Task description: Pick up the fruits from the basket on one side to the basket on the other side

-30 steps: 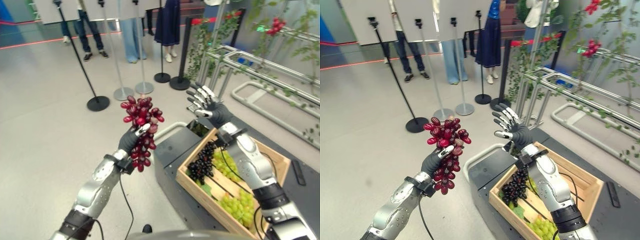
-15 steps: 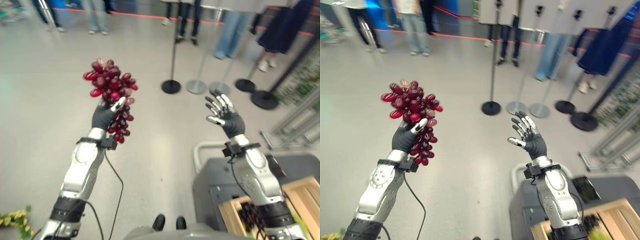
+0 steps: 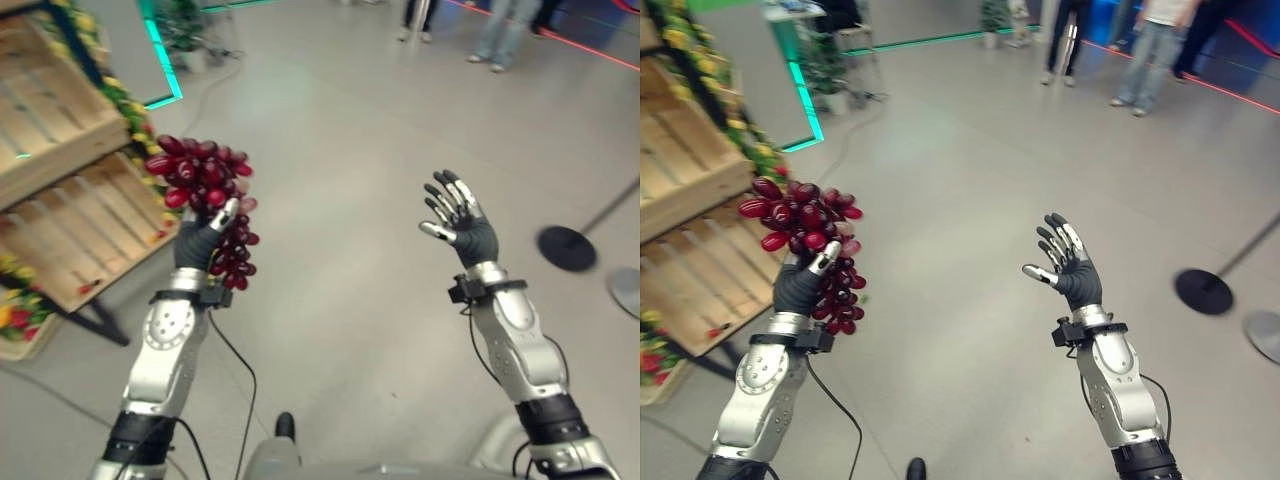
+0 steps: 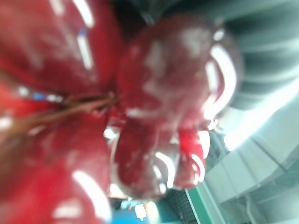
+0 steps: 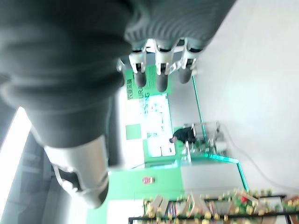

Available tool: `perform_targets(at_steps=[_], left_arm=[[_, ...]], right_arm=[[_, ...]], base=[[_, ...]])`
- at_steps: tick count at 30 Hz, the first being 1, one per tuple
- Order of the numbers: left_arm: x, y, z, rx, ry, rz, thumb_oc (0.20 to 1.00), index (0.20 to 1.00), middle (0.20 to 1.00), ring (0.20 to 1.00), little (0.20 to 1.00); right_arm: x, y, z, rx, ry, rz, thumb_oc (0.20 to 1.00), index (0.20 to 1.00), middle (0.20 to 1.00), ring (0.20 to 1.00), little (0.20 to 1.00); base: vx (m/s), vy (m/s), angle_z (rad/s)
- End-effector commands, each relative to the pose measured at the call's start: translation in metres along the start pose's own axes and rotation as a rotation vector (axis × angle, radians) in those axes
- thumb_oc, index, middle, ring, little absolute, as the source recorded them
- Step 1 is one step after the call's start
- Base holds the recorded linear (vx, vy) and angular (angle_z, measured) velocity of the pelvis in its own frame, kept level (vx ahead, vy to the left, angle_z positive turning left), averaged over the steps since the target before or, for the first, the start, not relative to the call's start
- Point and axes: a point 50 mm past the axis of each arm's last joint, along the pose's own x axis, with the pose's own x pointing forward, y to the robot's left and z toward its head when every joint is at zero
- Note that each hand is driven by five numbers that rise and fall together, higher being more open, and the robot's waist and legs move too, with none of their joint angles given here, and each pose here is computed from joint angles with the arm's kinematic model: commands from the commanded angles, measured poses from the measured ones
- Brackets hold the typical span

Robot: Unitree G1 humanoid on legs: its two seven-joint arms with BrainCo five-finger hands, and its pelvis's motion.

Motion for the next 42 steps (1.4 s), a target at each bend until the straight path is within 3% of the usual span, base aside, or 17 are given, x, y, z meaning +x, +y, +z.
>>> perform_targets(at_steps=[1, 16, 21, 42], left_arm=[[0.017, 0.006, 0.037, 0.068, -0.211, -0.020, 0.200, 0.200, 0.200, 0.200, 0.200], [0.033, 0.002, 0.053, 0.154, -0.298, -0.015, 0.200, 0.200, 0.200, 0.200, 0.200], [0.036, -0.007, 0.045, 0.147, -0.278, -0.030, 0.200, 0.200, 0.200, 0.200, 0.200], [0.016, -0.003, 0.036, 0.138, -0.226, -0.022, 0.200, 0.200, 0.200, 0.200, 0.200]], right_arm=[[0.004, 0.002, 0.025, 0.006, -0.159, -0.009, 1.000, 1.000, 1.000, 1.000, 1.000], [0.012, 0.025, 0.014, -0.011, -0.135, 0.045, 1.000, 1.000, 1.000, 1.000, 1.000], [-0.007, 0.000, 0.010, -0.046, -0.099, -0.046, 1.000, 1.000, 1.000, 1.000, 1.000], [-0.010, 0.001, -0.001, -0.063, -0.019, -0.016, 1.000, 1.000, 1.000, 1.000, 1.000]], base=[[0.02, 0.159, 0.78], [0.18, 0.281, 0.48], [0.20, 0.009, 0.86], [0.07, -0.044, 0.26]])
